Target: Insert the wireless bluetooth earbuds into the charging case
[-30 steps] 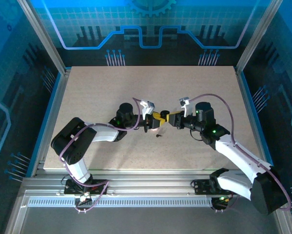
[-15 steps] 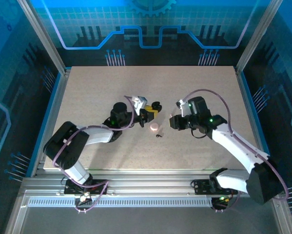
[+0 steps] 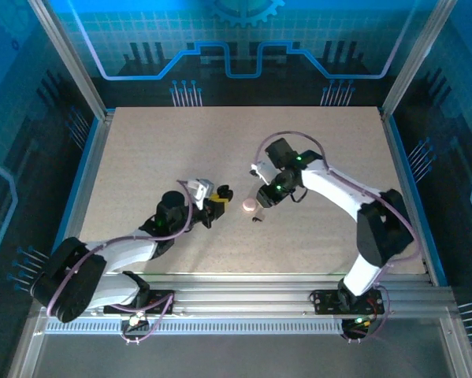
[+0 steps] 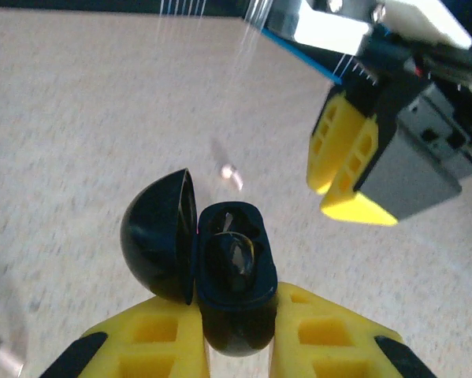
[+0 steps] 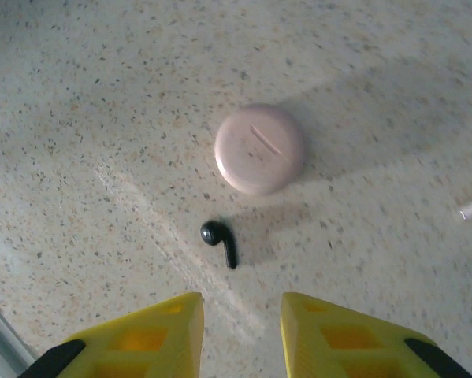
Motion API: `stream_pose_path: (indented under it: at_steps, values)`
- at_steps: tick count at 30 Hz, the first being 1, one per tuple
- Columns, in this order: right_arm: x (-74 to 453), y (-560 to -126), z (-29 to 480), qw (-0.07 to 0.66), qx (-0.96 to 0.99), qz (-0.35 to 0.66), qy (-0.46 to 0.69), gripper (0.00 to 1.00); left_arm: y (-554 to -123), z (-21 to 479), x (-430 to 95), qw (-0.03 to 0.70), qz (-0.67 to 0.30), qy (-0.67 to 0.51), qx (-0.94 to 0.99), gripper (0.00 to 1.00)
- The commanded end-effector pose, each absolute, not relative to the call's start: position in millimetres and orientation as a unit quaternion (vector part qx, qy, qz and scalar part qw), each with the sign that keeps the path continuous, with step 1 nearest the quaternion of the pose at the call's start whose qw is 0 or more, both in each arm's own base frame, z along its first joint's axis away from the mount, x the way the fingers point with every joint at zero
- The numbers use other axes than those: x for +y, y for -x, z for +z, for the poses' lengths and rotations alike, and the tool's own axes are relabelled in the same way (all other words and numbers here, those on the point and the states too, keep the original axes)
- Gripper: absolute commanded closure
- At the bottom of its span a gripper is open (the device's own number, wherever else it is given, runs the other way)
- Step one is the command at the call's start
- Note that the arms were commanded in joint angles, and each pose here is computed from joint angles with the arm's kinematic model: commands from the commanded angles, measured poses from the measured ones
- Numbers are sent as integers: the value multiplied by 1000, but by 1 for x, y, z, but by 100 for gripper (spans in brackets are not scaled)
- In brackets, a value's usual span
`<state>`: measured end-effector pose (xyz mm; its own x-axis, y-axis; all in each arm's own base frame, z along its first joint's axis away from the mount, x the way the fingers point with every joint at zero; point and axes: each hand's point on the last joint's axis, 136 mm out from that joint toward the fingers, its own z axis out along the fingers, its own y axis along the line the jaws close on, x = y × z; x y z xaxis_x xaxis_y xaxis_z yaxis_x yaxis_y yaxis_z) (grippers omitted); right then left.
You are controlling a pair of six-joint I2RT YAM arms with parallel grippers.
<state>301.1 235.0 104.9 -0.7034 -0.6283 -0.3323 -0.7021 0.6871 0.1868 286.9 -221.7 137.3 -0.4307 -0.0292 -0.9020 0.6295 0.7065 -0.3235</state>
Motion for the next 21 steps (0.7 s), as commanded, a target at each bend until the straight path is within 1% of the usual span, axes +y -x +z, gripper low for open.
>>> stream_pose_path:
  at_steps: [1,6,10,15,21]
  values:
    - [250,-292,97,88,878,128,453,68,-286,135,-201,505,-288,-168,796,84]
    - [273,-287,71,57,851,101,512,67,-280,132,-175,509,-244,-131,815,84]
    - [278,-288,49,31,835,61,545,66,-276,136,-164,515,-222,-125,818,84]
    - [274,-288,38,7,831,32,555,64,-275,137,-160,516,-214,-127,820,83]
    - [268,-286,31,-11,832,11,555,64,-271,135,-158,516,-213,-129,820,83]
